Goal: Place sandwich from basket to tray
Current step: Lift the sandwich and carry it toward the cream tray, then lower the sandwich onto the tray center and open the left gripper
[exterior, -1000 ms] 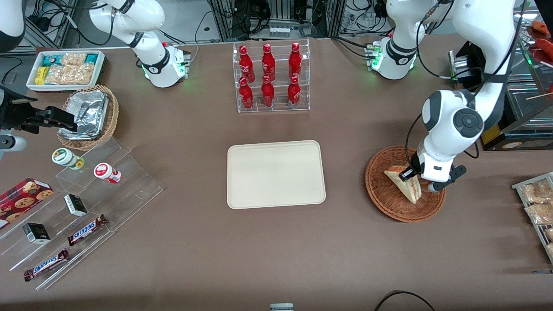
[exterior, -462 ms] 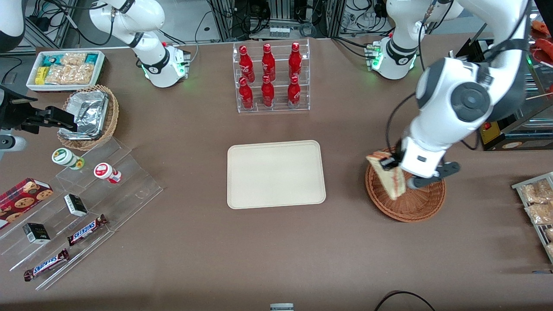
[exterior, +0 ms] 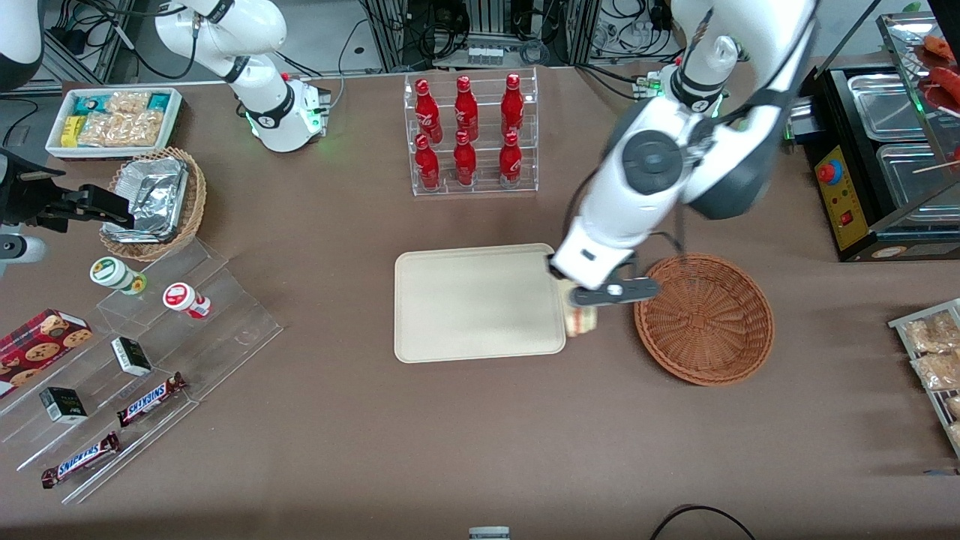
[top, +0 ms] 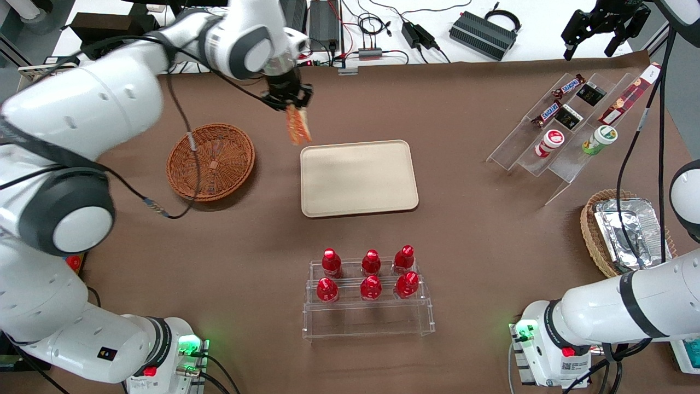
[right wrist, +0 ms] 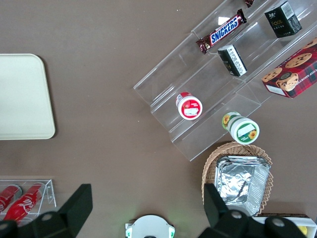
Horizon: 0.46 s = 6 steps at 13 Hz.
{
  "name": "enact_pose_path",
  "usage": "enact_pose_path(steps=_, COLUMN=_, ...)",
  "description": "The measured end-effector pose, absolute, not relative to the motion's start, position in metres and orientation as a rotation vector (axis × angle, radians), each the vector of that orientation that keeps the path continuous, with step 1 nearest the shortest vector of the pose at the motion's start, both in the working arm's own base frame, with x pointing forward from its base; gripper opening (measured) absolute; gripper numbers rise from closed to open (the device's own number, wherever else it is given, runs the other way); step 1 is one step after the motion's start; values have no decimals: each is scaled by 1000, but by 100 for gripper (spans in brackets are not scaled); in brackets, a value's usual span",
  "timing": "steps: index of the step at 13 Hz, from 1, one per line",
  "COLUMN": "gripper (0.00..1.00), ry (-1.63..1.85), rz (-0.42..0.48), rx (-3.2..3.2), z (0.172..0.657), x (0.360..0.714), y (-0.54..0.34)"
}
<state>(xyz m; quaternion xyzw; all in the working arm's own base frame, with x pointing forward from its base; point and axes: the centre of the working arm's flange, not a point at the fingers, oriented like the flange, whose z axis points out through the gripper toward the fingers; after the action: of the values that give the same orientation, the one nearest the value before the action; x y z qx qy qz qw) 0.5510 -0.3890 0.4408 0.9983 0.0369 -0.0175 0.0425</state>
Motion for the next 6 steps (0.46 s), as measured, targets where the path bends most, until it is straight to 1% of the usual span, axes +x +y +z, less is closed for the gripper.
enact_pose_path(steps=2, gripper=18, ry=65, rz=-50, rx=3065, z=419, x=543, y=-436)
enact_pose_path(steps=6, gripper=18, ry=25, rz=22, rx=3076, z=362, x=523, y=-514)
